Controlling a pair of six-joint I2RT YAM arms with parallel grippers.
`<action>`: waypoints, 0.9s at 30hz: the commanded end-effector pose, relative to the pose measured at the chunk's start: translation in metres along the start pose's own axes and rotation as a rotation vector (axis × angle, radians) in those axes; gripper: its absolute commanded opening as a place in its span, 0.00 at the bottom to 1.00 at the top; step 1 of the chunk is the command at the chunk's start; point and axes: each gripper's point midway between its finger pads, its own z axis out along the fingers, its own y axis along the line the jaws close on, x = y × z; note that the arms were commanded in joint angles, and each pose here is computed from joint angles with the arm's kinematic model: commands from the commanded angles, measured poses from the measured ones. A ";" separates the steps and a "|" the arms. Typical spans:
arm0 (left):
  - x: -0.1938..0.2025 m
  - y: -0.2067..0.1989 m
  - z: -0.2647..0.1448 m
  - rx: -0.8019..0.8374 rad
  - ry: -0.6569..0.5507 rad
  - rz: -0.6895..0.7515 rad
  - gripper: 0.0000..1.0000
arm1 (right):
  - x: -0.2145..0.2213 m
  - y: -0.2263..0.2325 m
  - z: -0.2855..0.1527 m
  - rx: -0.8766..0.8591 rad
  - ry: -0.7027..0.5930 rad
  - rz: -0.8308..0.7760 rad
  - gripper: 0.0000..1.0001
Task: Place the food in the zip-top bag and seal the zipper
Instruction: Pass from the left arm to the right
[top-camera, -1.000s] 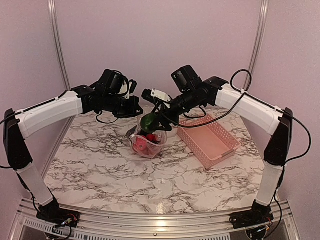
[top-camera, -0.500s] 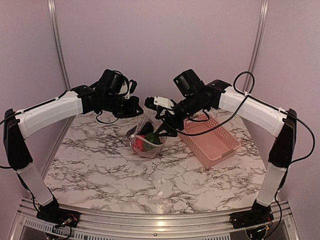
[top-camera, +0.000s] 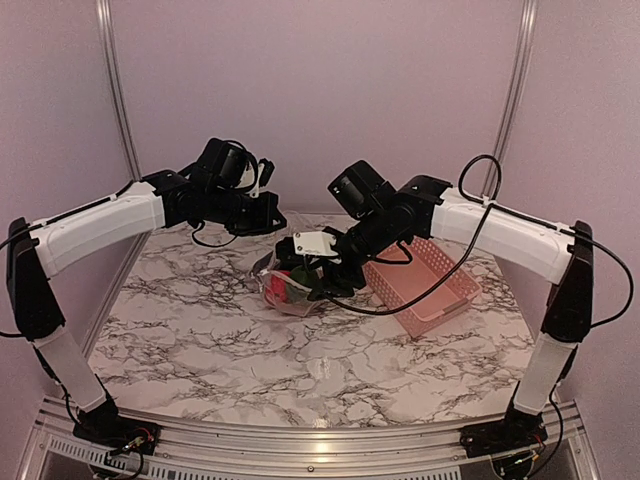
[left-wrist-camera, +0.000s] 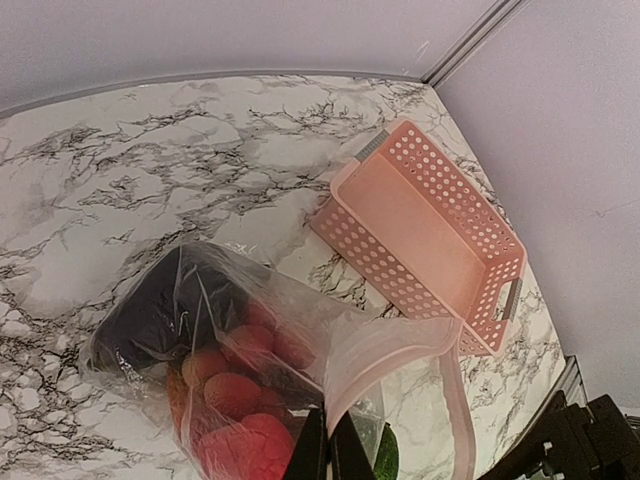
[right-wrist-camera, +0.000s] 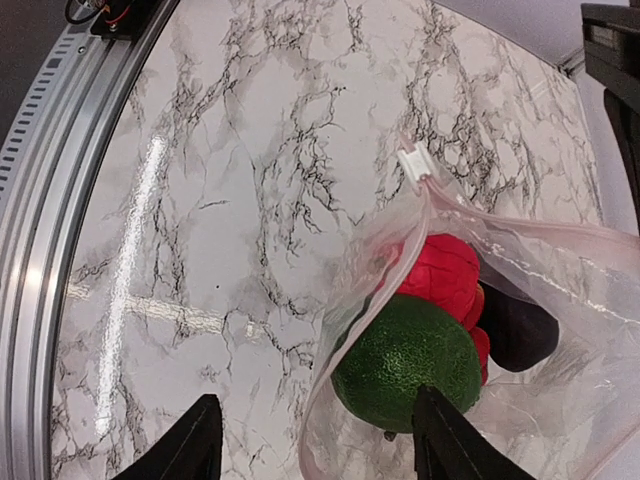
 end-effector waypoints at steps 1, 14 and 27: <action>-0.012 -0.007 -0.017 0.018 -0.039 0.020 0.00 | 0.008 -0.002 0.020 0.012 0.054 -0.005 0.58; -0.015 -0.010 -0.019 0.030 -0.054 0.042 0.00 | 0.008 -0.019 0.031 0.064 0.066 0.027 0.02; -0.024 -0.006 -0.146 0.126 -0.588 0.199 0.75 | -0.037 -0.045 -0.027 0.183 -0.108 0.063 0.00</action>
